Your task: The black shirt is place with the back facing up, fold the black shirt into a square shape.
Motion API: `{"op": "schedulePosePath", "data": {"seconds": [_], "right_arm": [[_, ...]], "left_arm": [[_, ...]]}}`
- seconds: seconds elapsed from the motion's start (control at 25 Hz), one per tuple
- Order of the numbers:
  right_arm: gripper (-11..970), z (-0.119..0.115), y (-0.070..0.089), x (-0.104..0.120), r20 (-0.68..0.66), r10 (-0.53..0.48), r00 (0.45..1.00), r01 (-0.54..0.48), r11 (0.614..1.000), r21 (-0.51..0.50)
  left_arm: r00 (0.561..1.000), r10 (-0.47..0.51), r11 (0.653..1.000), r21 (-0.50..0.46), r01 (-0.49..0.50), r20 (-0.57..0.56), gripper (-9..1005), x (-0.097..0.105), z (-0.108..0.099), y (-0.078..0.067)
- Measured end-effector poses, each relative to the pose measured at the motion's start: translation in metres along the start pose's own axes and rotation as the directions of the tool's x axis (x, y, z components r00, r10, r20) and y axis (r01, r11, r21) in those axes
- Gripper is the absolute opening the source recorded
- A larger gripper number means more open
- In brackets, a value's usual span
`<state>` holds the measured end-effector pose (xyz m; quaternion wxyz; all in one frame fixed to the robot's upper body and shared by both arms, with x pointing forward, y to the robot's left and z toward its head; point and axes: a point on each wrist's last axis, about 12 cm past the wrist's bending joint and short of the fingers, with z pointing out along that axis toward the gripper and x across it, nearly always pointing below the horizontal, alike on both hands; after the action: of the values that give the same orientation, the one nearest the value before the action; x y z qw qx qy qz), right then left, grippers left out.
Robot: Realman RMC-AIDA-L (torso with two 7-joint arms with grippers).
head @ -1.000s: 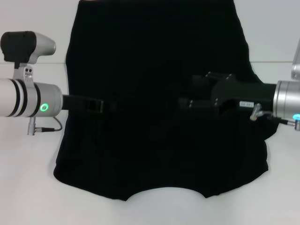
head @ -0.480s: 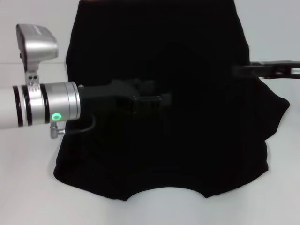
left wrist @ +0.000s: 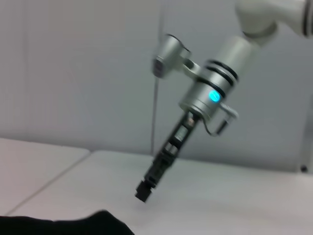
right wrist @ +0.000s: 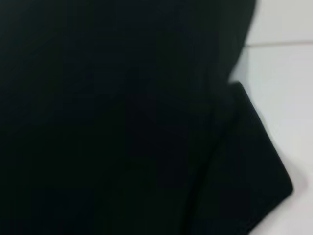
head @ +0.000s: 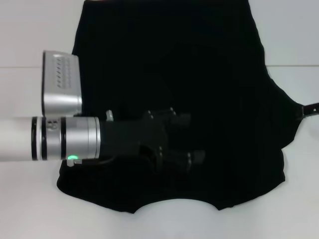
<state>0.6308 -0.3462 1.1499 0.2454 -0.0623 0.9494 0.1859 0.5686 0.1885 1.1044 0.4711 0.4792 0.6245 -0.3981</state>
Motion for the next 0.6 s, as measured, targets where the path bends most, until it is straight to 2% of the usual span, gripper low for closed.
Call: {"op": "schedulePosePath", "data": {"seconds": [0.2,0.6], "right_arm": [[897,0.006,0.002,0.001,-0.024,0.018,1.000,-0.017,1.000,0.026],[897,0.026,0.001,0.004,-0.025,0.068,0.997,-0.067,0.996,0.057]], "left_arm": [[0.998,0.051,0.998,0.040,-0.049,-0.047,948,0.005,0.004,-0.005],[0.997,0.047,0.998,0.043,-0.045,-0.055,948,0.007,0.004,-0.006]]}}
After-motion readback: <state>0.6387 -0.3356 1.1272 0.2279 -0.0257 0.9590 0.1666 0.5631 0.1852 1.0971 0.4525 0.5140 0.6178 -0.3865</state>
